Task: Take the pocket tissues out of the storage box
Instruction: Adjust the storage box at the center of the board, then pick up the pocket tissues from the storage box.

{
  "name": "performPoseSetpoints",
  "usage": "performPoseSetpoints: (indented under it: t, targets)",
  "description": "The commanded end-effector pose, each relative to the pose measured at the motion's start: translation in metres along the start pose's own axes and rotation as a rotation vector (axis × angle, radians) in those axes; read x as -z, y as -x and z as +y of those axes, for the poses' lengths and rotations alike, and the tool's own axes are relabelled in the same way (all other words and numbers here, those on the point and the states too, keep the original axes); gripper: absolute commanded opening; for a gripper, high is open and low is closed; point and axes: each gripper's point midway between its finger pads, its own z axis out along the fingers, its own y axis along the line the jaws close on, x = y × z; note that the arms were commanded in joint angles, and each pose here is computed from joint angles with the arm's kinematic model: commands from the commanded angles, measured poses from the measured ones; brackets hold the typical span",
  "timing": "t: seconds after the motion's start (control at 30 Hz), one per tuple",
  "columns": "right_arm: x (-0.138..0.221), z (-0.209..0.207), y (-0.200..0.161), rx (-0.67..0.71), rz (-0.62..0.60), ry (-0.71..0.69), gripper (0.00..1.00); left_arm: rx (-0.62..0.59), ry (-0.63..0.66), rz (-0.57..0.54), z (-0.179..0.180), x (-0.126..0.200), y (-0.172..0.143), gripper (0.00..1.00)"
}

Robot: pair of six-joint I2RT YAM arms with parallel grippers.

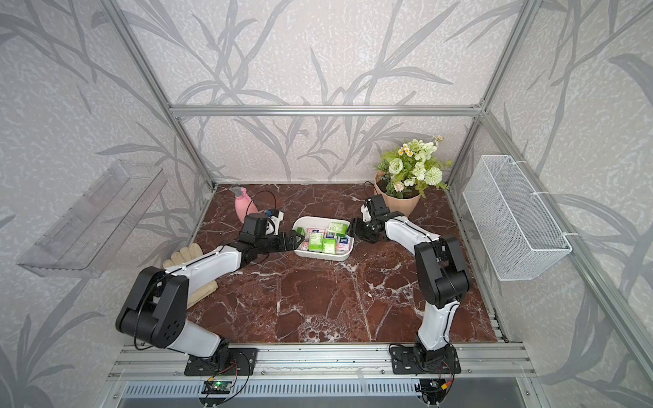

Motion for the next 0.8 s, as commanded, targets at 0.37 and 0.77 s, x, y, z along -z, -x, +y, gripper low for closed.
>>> performPoseSetpoints:
  t: [0.37, 0.77]
  targets:
    - [0.033, 0.067, -0.012, 0.367, 0.114, -0.168, 0.72, -0.054, 0.368, -0.177, 0.058, 0.07, -0.005, 1.0]
    - [-0.03, 0.071, -0.042, 0.254, 0.139, -0.283, 0.71, -0.013, 0.459, -0.24, 0.08, 0.093, -0.023, 1.0]
